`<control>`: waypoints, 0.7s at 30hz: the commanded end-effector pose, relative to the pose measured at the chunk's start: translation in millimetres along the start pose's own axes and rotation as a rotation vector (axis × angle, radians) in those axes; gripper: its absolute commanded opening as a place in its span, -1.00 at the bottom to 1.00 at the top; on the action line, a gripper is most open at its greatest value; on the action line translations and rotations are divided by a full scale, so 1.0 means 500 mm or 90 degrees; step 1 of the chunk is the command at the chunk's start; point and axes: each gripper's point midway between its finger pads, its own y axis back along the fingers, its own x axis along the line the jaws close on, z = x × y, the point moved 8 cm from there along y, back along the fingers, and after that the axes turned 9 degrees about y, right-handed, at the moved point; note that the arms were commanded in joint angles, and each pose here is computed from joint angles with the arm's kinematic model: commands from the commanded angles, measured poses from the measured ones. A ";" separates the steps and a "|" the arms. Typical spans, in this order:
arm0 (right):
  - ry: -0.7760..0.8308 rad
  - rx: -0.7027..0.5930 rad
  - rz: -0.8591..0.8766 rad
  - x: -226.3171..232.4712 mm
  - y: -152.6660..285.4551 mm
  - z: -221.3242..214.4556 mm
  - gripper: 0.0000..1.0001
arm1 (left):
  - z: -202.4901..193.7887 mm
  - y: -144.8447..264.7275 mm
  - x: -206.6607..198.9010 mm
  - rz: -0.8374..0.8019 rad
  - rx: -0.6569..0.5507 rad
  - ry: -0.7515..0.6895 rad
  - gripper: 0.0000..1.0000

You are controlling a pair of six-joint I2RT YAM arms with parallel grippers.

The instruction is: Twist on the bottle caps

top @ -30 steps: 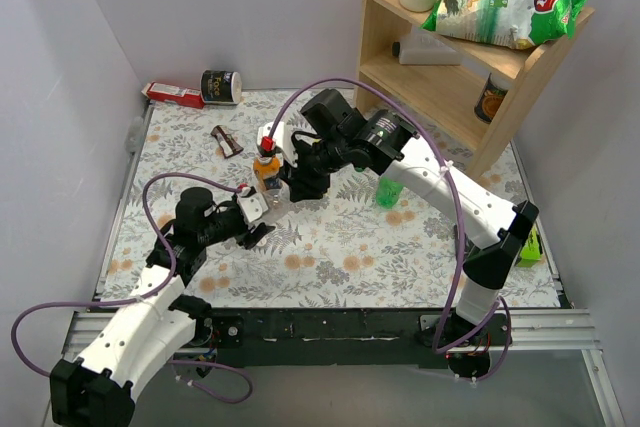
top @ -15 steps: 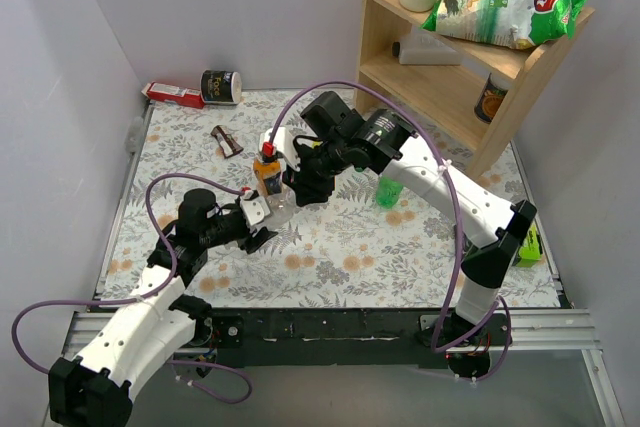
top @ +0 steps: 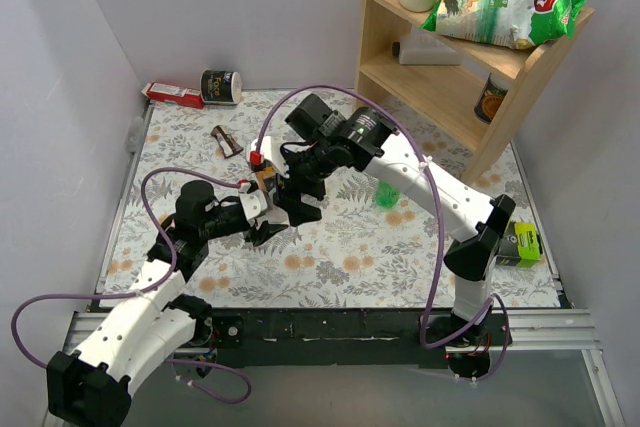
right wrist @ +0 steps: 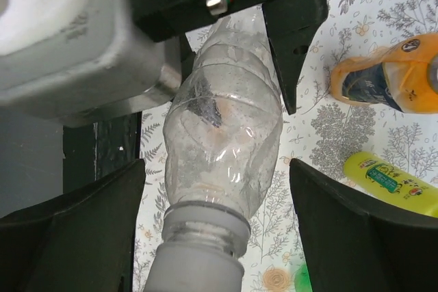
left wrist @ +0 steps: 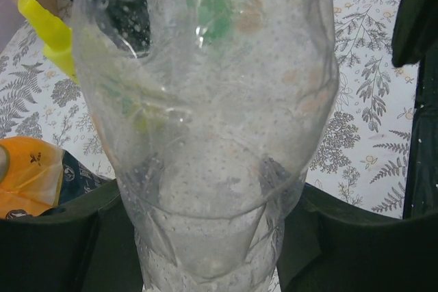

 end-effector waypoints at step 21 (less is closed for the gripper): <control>0.347 -0.085 -0.107 0.067 0.147 0.016 0.37 | -0.007 0.011 -0.040 -0.133 0.080 0.046 -1.00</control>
